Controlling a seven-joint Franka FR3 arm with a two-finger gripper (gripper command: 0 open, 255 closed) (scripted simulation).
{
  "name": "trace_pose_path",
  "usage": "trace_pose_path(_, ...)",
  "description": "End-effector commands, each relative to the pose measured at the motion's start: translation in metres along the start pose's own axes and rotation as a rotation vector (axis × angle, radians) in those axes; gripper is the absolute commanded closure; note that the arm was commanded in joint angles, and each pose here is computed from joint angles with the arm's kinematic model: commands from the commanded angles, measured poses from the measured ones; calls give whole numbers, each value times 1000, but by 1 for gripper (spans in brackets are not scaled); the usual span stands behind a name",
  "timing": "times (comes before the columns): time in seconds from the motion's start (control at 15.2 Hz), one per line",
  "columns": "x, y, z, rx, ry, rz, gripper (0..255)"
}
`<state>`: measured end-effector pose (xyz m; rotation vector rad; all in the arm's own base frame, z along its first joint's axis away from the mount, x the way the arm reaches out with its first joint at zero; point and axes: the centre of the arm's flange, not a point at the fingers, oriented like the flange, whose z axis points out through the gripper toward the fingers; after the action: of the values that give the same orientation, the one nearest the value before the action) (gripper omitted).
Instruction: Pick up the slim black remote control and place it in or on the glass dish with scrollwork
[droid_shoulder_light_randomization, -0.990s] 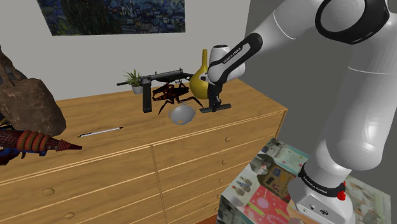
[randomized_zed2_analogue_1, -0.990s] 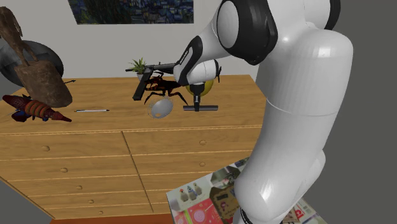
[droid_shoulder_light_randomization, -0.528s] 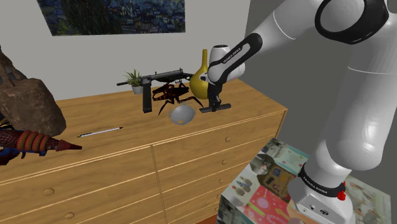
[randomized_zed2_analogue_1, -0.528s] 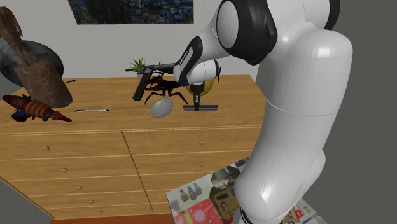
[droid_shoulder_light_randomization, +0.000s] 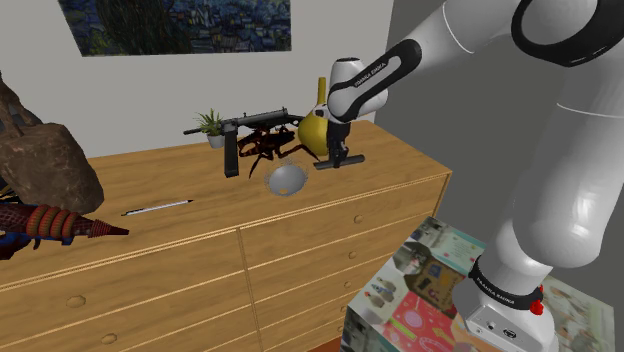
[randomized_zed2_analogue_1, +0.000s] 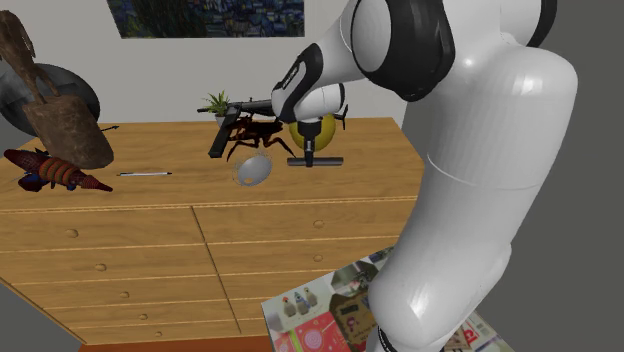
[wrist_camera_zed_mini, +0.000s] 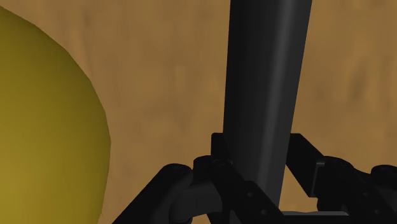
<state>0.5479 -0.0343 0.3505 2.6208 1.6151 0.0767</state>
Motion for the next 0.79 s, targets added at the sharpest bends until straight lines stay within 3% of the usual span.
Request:
trace_pose_path(0.0, -2, 2, -12, 0, 0, 0, 255)
trace_pose_path(0.73, -1, 6, -69, 0, 0, 0, 255)
